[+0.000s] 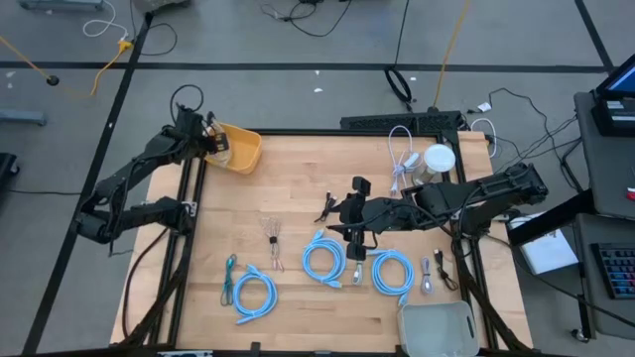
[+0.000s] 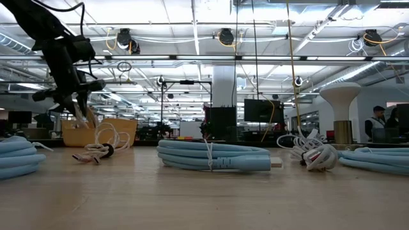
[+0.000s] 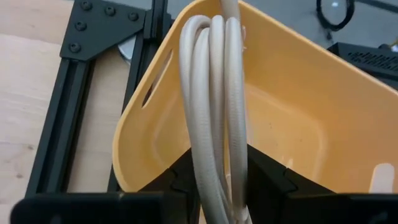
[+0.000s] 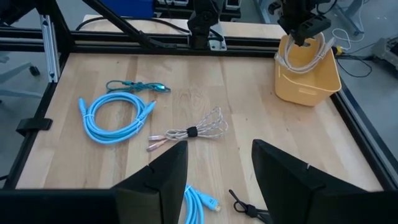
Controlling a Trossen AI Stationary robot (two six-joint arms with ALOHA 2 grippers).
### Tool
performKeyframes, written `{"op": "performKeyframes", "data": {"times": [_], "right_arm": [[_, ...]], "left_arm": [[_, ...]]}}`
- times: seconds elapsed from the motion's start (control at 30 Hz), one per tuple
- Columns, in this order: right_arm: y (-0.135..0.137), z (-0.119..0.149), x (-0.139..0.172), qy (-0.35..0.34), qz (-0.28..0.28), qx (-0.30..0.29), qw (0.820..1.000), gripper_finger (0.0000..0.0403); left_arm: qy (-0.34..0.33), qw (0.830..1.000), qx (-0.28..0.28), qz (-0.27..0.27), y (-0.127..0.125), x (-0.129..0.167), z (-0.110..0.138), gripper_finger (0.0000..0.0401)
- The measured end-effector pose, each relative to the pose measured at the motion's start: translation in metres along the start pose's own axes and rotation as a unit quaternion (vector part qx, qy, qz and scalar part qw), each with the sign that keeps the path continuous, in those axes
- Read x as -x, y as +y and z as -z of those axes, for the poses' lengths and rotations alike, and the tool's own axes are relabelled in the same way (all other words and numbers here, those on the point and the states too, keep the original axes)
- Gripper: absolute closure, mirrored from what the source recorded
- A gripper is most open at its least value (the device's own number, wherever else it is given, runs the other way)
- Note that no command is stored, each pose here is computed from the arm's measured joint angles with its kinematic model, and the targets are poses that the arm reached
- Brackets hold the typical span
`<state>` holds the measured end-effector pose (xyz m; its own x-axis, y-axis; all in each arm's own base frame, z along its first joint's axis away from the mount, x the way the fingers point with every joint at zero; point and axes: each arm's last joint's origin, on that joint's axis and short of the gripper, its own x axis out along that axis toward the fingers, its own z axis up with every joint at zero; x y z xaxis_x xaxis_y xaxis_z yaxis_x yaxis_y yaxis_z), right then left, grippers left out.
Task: Pick & Place USB Port
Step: Put the gray hdmi cable into the yellow bin
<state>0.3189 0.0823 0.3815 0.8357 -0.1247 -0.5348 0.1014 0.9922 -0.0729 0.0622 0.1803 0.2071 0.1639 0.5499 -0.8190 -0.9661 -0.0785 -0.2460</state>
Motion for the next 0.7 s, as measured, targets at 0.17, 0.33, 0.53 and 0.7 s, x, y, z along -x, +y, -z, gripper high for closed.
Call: {"op": "performKeyframes", "data": {"times": [0.17, 0.33, 0.53, 0.7], "right_arm": [[0.0000, 0.0003, 0.0000, 0.002, 0.000, -0.004, 1.000, 0.0232], [0.0006, 0.0004, 0.0000, 0.003, -0.011, -0.004, 1.000, 0.0232], [0.0006, 0.0004, 0.0000, 0.003, -0.011, -0.004, 1.000, 0.0232], [0.0005, 0.0003, 0.0000, 0.003, -0.011, -0.004, 1.000, 0.0232]], "left_arm": [[0.003, 1.000, -0.001, -0.004, 0.0000, 0.0000, -0.0003, 0.0299], [0.003, 1.000, 0.000, -0.004, 0.0000, 0.0000, -0.0003, 0.0299], [-0.002, 1.000, 0.023, -0.004, -0.0003, 0.0001, -0.0011, 0.0299], [-0.003, 1.000, 0.027, -0.003, -0.0004, 0.0001, -0.0014, 0.0299]]}}
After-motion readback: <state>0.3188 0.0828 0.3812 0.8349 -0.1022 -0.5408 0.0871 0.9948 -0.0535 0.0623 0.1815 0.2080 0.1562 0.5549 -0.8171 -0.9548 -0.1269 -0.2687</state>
